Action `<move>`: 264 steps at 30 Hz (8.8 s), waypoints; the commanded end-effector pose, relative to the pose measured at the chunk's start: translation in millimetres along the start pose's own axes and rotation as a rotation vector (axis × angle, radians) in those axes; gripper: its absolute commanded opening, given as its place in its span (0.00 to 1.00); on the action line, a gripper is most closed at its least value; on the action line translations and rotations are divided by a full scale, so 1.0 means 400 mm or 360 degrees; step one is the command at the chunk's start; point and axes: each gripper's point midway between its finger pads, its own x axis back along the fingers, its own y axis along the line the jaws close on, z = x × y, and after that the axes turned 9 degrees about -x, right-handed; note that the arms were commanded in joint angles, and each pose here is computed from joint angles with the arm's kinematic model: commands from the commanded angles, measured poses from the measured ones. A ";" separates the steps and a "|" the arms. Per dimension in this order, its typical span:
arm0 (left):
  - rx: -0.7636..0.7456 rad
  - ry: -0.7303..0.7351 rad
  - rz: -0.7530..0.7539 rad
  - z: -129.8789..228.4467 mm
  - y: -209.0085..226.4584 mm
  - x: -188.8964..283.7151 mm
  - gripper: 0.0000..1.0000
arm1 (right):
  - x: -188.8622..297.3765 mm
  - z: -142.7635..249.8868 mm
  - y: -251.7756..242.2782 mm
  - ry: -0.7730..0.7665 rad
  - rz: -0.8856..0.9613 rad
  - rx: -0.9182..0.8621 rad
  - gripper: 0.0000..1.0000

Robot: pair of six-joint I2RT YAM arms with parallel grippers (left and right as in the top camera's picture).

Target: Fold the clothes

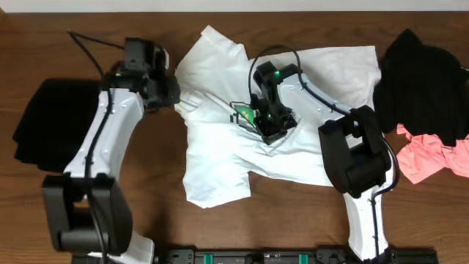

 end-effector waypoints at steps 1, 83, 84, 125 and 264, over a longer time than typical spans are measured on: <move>-0.0048 0.0044 -0.0284 0.007 0.095 0.015 0.07 | -0.147 0.071 -0.106 0.0268 0.0296 -0.0050 0.02; -0.0675 0.0349 0.0035 0.489 -0.284 -0.131 0.06 | 0.613 0.109 -0.307 -0.1046 -0.0056 -0.0629 0.01; -0.0695 0.0359 0.0035 0.492 -0.283 -0.137 0.06 | 0.613 0.109 -0.307 -0.1047 -0.0055 -0.0624 0.01; -0.0350 -0.0208 0.0393 0.249 -0.377 0.119 0.06 | 0.557 0.065 -0.275 -0.0945 -0.0176 -0.0592 0.01; 0.0152 0.0648 0.0182 0.450 -0.057 -0.167 0.19 | 0.147 0.149 -0.293 -0.0310 -0.0014 -0.0732 0.01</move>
